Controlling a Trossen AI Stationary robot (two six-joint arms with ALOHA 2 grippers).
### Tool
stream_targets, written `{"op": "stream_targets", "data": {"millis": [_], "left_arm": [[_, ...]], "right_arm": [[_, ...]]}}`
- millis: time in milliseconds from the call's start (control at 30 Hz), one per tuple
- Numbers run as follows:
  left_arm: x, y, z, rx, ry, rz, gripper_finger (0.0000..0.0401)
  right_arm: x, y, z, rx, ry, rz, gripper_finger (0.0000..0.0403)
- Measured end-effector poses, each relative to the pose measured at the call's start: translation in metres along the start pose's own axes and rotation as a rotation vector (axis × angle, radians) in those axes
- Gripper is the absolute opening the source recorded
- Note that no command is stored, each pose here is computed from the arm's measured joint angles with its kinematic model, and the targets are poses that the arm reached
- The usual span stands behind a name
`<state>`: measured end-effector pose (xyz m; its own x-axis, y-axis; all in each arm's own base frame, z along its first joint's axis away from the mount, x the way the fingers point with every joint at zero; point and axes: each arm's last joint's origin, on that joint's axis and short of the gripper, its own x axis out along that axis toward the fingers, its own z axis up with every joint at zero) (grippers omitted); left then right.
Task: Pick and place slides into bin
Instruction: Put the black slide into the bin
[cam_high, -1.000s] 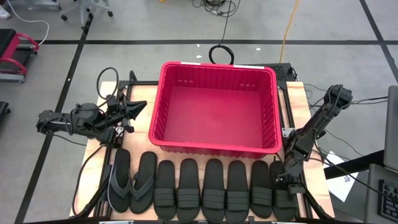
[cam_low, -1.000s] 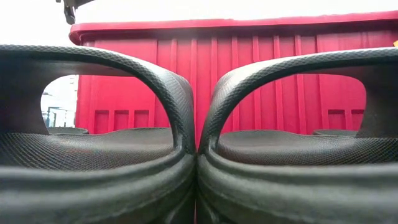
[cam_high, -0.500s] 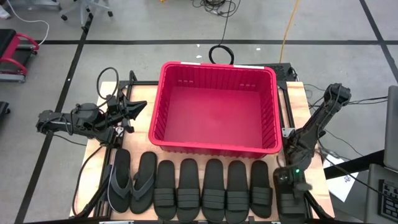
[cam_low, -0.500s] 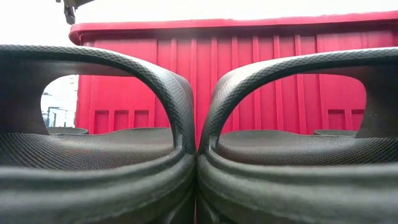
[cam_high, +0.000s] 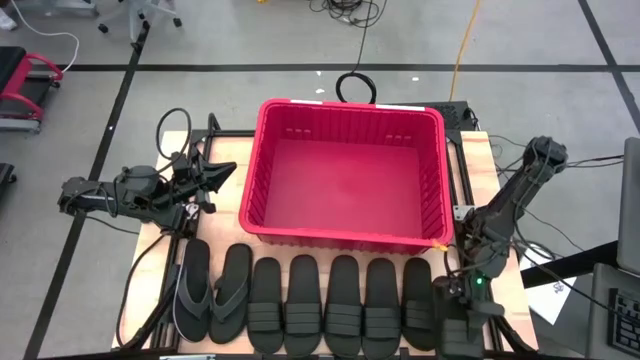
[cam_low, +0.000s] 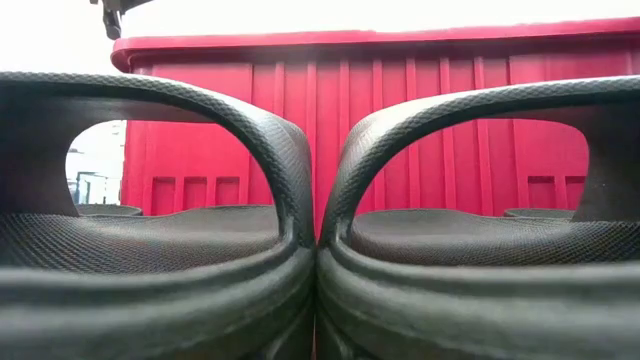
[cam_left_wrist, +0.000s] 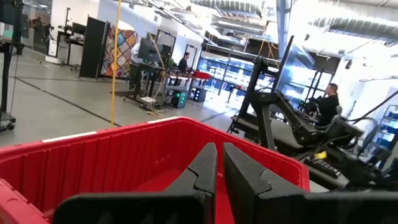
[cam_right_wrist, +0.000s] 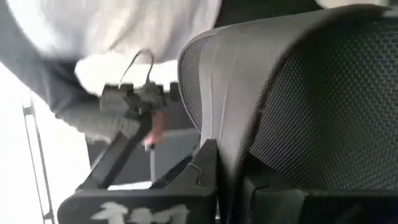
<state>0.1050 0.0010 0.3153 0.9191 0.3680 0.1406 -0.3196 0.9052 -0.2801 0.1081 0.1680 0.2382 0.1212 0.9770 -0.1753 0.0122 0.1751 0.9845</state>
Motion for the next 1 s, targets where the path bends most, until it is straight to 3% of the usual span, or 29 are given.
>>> {"op": "stream_targets", "data": {"millis": [200, 433, 533, 667, 733, 800, 900, 1000], "left_arm": [[0.0, 0.0, 0.0, -0.014, 0.001, -0.001, 0.0026], [0.0, 0.0, 0.0, -0.004, -0.001, -0.001, 0.0026], [0.0, 0.0, 0.0, -0.002, 0.0, 0.0, 0.0026], [0.0, 0.0, 0.0, -0.003, 0.0, 0.0, 0.0026], [0.0, 0.0, 0.0, -0.002, 0.0, 0.0, 0.0026], [0.0, 0.0, 0.0, 0.01, 0.0, 0.0, 0.0026], [0.0, 0.0, 0.0, 0.028, -0.001, 0.0, 0.0026], [0.0, 0.0, 0.0, 0.032, 0.001, 0.0, 0.0026]], "right_arm": [[0.0, 0.038, 0.023, -0.014, 0.067, -0.096, 0.0001], [-0.042, 0.088, 0.047, -0.142, -0.088, -0.237, 0.0001], [-0.067, 0.116, 0.058, -0.296, -0.232, -0.278, 0.0001], [-0.106, 0.153, 0.071, -0.591, -0.504, -0.38, 0.0003], [-0.129, 0.169, 0.075, -0.704, -0.671, -0.508, 0.0004], [-0.154, 0.182, 0.075, -0.737, -0.88, -0.707, 0.0005], [-0.187, 0.195, 0.075, -0.707, -1.138, -0.986, 0.0004], [-0.209, 0.192, 0.072, -0.586, -1.18, -1.203, 0.0003]]}}
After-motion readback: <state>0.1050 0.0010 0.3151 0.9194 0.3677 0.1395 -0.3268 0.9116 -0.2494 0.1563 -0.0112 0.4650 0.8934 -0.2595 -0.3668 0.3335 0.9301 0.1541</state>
